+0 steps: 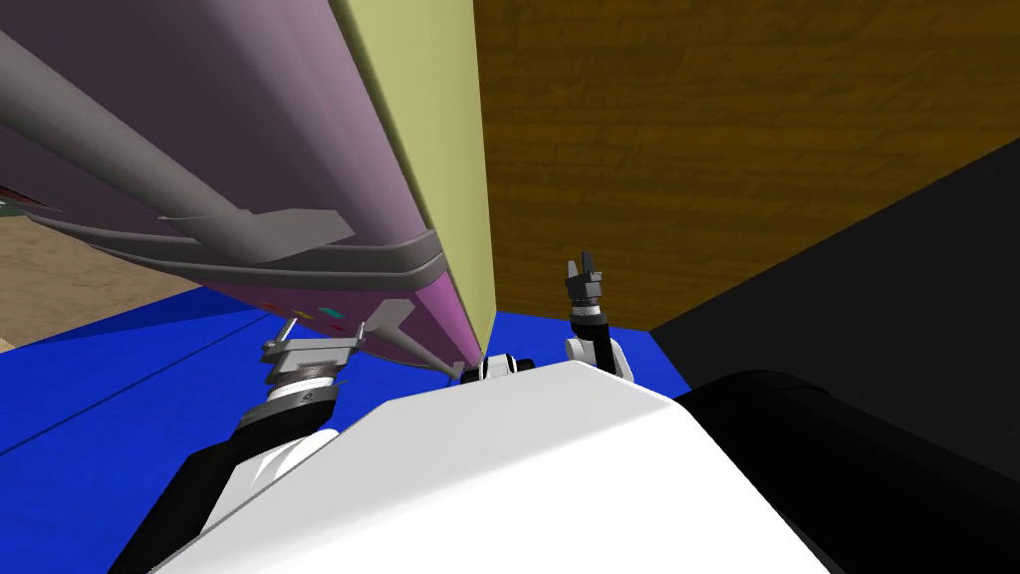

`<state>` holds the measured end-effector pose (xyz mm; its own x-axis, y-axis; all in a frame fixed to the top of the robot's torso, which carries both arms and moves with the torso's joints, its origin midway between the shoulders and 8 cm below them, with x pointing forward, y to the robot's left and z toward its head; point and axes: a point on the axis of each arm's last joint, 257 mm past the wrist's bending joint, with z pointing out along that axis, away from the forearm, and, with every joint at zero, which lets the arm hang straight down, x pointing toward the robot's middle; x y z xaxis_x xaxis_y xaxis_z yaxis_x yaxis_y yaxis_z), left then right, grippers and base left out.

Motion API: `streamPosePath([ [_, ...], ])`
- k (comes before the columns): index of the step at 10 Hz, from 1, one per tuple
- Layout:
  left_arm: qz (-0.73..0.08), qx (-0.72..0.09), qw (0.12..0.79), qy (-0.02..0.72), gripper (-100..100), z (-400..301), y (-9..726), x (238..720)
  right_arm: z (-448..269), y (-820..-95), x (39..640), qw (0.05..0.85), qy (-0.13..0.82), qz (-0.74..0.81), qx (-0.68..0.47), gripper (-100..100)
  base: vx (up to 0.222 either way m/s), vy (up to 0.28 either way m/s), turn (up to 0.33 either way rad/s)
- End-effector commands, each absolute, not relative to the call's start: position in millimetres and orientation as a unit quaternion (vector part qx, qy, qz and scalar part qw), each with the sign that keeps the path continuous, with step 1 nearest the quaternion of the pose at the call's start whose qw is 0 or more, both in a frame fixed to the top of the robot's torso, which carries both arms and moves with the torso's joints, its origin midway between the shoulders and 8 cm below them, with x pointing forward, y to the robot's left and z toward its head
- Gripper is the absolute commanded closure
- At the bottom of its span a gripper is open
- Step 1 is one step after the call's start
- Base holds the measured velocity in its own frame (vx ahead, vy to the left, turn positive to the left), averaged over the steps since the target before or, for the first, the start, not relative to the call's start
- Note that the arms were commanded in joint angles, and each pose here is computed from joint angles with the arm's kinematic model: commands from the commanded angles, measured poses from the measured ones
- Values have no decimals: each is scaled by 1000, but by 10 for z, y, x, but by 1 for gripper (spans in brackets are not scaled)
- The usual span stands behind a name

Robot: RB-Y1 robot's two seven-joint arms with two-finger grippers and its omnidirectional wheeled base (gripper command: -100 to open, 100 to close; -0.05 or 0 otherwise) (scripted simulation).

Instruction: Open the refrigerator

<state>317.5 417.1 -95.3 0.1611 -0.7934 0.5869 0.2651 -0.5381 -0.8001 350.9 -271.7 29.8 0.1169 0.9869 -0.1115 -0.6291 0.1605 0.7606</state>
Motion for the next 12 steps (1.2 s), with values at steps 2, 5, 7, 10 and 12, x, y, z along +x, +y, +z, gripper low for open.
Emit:
streamPosePath([
  [2,-588,-685,386,190,-100,-1271,4376,3016,298,-2717,3509,692,318,584,281,0,19,-146,120],
  [5,-575,-712,362,180,-100,-1396,4451,2923,298,-2717,3509,692,318,584,281,0,11,-101,78],
  [7,-567,-730,340,171,-100,-1456,4490,2842,298,-2717,3509,692,318,584,281,0,25,-123,113],
  [10,-563,-746,314,168,-100,-1431,4466,2773,298,-2717,3509,692,318,584,281,0,3,-122,95],
  [12,-567,-747,301,173,-100,-1333,4387,2770,298,-2717,3509,692,318,584,281,0,1,-91,89],
])
